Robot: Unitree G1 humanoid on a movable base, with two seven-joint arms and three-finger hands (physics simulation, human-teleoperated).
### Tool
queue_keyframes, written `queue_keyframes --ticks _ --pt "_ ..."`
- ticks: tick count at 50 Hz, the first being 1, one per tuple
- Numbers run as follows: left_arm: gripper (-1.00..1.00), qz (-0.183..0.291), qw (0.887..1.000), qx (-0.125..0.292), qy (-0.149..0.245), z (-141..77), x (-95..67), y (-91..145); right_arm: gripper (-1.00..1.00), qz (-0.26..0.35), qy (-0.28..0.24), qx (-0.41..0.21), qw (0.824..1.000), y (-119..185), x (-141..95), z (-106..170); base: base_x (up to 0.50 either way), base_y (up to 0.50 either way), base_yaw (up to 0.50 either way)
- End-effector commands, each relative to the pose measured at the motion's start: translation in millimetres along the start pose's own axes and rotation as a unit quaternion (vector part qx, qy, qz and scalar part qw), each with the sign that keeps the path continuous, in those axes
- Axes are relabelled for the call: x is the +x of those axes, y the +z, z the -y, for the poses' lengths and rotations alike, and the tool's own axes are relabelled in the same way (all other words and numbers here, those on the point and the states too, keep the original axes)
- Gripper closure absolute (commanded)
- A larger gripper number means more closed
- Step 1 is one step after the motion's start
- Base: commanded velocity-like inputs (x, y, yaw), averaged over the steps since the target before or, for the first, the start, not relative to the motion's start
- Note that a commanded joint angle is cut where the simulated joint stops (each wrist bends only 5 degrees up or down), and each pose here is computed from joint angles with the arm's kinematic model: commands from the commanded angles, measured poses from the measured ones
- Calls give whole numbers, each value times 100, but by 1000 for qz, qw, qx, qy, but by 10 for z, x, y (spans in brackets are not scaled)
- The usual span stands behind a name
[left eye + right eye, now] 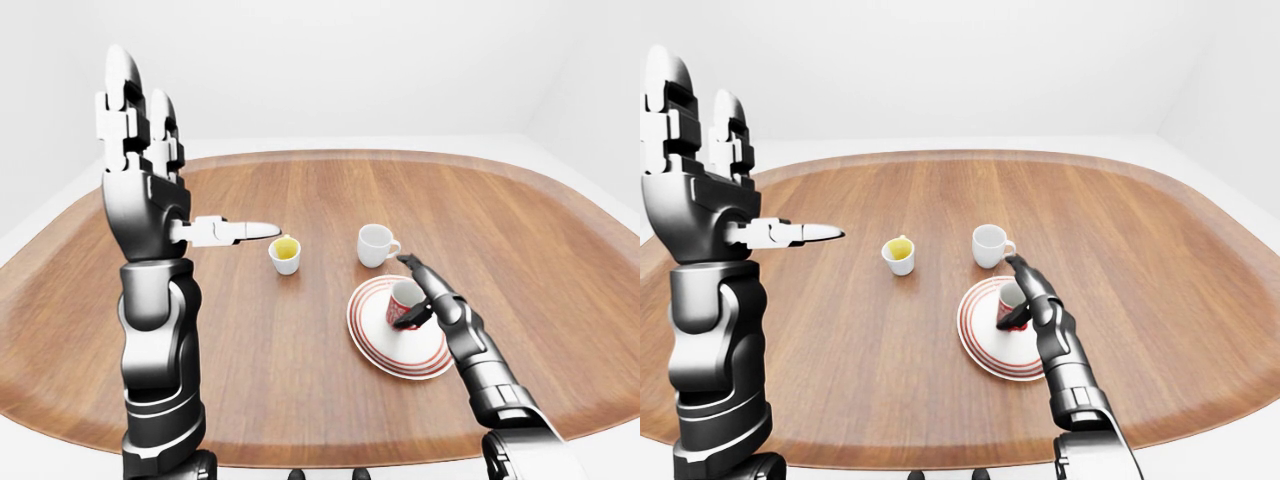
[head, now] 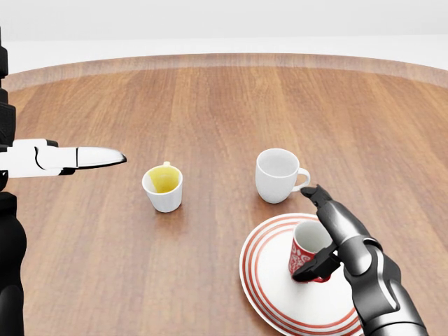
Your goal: Pick up the red mug and put it on the plate
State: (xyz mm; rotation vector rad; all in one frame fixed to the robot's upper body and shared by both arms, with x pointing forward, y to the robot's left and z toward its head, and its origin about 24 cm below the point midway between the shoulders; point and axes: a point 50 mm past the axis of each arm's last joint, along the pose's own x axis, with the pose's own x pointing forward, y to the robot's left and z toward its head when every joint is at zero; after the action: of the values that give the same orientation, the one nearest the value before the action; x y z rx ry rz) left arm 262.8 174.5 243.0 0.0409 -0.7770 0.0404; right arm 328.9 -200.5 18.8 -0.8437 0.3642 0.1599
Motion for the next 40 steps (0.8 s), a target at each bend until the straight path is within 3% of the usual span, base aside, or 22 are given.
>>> queue_keyframes --ticks 1,23,33,40 --pt "-100 -1 1000 0 0 3 0 -3 -100 -4 0 -3 1000 -15 4 -10 0 0 0" --pt "-100 15 1000 -2 0 -1 26 63 -100 21 -2 -15 1000 105 -22 45 0 0 0" --pt "-100 18 1000 -2 1 -5 30 78 -100 131 -36 -64 989 592 -324 430 0 0 0" --pt "-100 23 1000 -3 3 -21 38 100 -100 205 -78 -124 968 985 -691 804 0 0 0"
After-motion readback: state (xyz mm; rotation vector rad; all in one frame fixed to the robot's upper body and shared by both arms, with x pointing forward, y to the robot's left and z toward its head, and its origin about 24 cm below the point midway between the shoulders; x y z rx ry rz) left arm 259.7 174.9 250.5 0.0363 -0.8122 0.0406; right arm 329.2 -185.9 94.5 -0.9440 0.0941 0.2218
